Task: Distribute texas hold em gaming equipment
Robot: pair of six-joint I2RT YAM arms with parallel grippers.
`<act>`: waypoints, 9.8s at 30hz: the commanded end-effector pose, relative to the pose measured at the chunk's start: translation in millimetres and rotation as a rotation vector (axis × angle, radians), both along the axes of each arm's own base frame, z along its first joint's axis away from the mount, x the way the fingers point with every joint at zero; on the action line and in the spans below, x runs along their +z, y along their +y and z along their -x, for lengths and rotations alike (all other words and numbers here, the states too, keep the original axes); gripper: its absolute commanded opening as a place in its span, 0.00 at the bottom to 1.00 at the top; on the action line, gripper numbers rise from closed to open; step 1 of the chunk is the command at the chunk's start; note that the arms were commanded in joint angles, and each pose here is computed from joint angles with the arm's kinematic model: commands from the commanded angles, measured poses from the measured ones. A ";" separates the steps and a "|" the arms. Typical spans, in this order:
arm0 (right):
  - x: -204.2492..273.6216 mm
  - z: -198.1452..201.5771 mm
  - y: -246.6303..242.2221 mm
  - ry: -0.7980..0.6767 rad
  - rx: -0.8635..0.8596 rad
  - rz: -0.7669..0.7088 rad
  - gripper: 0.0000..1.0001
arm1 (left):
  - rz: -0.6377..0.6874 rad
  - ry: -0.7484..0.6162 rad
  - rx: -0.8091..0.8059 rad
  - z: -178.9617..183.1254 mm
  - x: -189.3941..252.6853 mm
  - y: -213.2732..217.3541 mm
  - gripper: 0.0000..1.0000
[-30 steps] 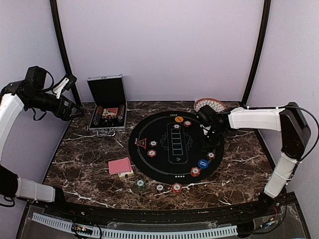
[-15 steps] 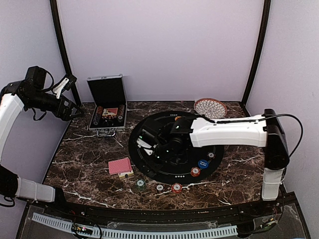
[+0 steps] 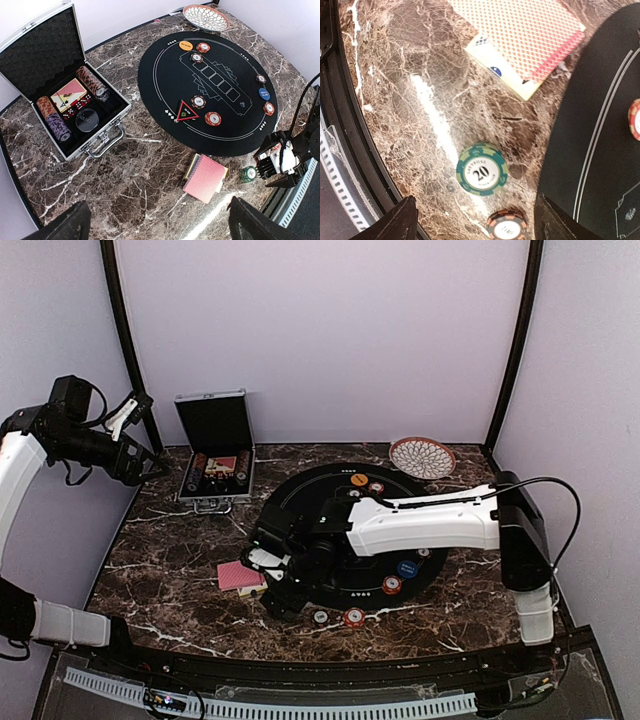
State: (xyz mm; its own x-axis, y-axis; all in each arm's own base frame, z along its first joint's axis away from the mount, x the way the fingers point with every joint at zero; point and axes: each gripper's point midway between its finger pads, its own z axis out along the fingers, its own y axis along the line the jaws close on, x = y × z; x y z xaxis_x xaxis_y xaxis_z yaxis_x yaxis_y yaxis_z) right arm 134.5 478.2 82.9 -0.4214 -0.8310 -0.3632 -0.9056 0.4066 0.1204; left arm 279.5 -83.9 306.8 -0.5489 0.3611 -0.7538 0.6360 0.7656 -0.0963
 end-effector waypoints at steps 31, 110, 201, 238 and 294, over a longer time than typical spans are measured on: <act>-30.8 10.8 13.3 0.037 0.051 0.037 0.57 | 0.009 0.011 -0.022 8.6 -4.2 -3.7 0.99; -43.4 7.1 10.1 -0.006 0.048 0.076 0.51 | 0.004 -0.021 -0.021 13.8 7.8 -3.4 0.99; -49.5 -138.4 -4.4 -0.086 -0.315 0.052 0.37 | 0.006 -0.019 -0.025 14.5 7.1 -4.0 0.99; -9.1 3.3 11.1 -0.055 0.043 0.032 0.81 | 0.008 -0.007 -0.030 15.8 3.7 -4.6 0.99; -14.5 -10.6 17.4 -0.133 0.030 0.065 0.35 | 0.006 -0.013 -0.029 16.8 7.2 -4.2 0.99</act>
